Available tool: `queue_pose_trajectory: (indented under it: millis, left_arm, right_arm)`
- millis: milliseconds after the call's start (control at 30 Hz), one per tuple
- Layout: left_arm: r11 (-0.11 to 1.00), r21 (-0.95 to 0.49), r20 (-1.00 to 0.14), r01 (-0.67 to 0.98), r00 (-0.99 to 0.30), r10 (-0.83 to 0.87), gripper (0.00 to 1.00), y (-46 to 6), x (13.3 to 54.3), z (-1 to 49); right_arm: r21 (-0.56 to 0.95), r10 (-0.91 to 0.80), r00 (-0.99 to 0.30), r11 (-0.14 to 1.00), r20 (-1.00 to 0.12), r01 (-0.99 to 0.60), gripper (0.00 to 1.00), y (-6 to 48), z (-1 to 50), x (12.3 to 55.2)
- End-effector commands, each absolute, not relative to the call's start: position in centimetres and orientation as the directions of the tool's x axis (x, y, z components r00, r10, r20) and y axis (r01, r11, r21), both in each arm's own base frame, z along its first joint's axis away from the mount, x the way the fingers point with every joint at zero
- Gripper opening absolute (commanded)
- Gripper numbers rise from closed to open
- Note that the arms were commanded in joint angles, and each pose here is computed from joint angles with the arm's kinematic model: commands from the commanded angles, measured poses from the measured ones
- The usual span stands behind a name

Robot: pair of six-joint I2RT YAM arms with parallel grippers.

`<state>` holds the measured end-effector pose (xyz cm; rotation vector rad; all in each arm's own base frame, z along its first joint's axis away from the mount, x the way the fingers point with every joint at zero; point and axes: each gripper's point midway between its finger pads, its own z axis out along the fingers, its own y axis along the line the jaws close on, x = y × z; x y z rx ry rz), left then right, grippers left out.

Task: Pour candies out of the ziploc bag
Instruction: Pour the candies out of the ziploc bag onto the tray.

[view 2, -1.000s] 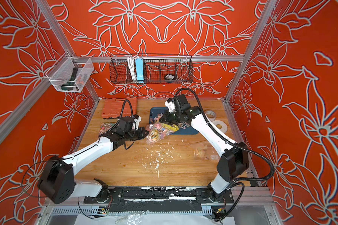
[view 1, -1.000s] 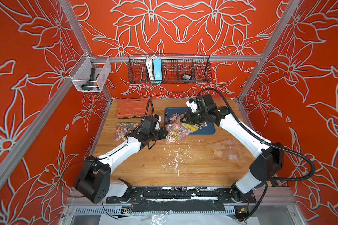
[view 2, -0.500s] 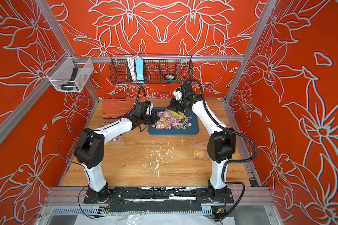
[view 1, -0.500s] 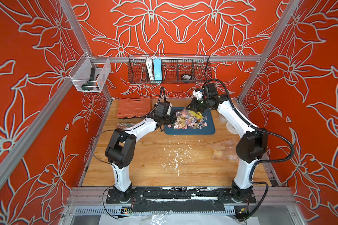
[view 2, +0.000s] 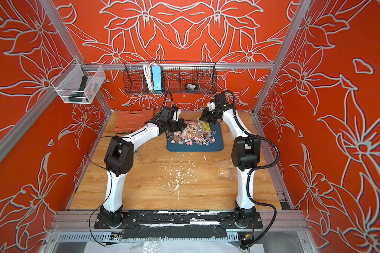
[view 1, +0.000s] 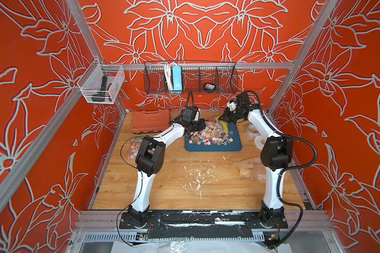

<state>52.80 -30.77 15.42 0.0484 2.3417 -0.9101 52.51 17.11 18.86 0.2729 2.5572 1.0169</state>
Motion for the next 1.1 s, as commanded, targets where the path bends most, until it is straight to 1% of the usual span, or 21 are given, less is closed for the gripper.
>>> queue_pose_trajectory:
  millis: [0, 267, 500, 1067]
  left_arm:
    - [0.718, -0.609, -0.621, 0.339, -0.766, -0.165, 0.00, -31.9, 53.5, 19.3]
    - [0.691, -0.610, -0.639, 0.387, -0.756, -0.142, 0.00, -32.7, 53.3, 21.6]
    - [0.697, -0.594, -0.634, 0.401, -0.767, -0.099, 0.00, -32.9, 53.2, 21.1]
    - [0.655, -0.595, -0.663, 0.465, -0.745, -0.074, 0.00, -34.0, 52.6, 24.2]
  right_arm:
    - [0.711, 0.305, -0.910, 0.703, -0.280, 0.017, 0.00, 16.7, 19.2, 52.7]
    - [0.710, 0.346, -0.907, 0.700, -0.242, 0.077, 0.00, 14.7, 16.8, 52.5]
    - [0.712, 0.370, -0.904, 0.693, -0.214, 0.115, 0.00, 13.4, 15.5, 52.2]
    - [0.734, 0.422, -0.882, 0.664, -0.212, 0.141, 0.00, 10.9, 16.1, 52.0]
